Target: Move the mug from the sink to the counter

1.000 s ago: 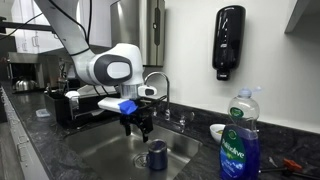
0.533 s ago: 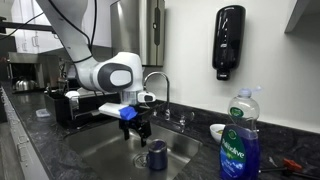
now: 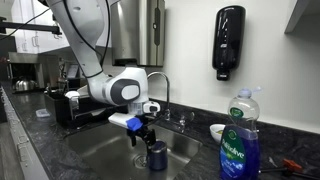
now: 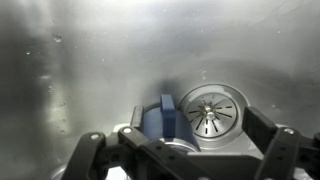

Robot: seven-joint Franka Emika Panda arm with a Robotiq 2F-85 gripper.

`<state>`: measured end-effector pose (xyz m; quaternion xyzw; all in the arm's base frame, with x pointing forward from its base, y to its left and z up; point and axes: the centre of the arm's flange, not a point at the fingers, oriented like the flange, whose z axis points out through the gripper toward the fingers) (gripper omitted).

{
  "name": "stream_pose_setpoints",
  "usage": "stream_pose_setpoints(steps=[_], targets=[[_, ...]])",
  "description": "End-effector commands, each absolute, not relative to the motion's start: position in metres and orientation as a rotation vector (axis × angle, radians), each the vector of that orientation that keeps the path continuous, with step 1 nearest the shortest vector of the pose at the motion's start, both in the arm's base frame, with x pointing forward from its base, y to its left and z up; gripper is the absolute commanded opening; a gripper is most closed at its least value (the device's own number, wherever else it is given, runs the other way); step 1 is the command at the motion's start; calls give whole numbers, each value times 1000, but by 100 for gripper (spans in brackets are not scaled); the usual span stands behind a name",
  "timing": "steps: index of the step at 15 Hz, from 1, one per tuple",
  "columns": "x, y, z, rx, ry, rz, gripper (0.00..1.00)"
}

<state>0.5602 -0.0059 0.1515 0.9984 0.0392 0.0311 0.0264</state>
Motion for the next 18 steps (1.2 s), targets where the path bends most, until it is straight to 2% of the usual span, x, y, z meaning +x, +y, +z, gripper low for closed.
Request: stream_pose_setpoints(steps=[1, 12, 13, 14, 18], targets=[[580, -7, 127, 3058, 97, 108, 100], [594, -21, 85, 3045, 103, 50, 100], [594, -20, 83, 3047, 109, 51, 75], [593, -20, 81, 3045, 115, 52, 74], [593, -19, 78, 3039, 124, 53, 45]])
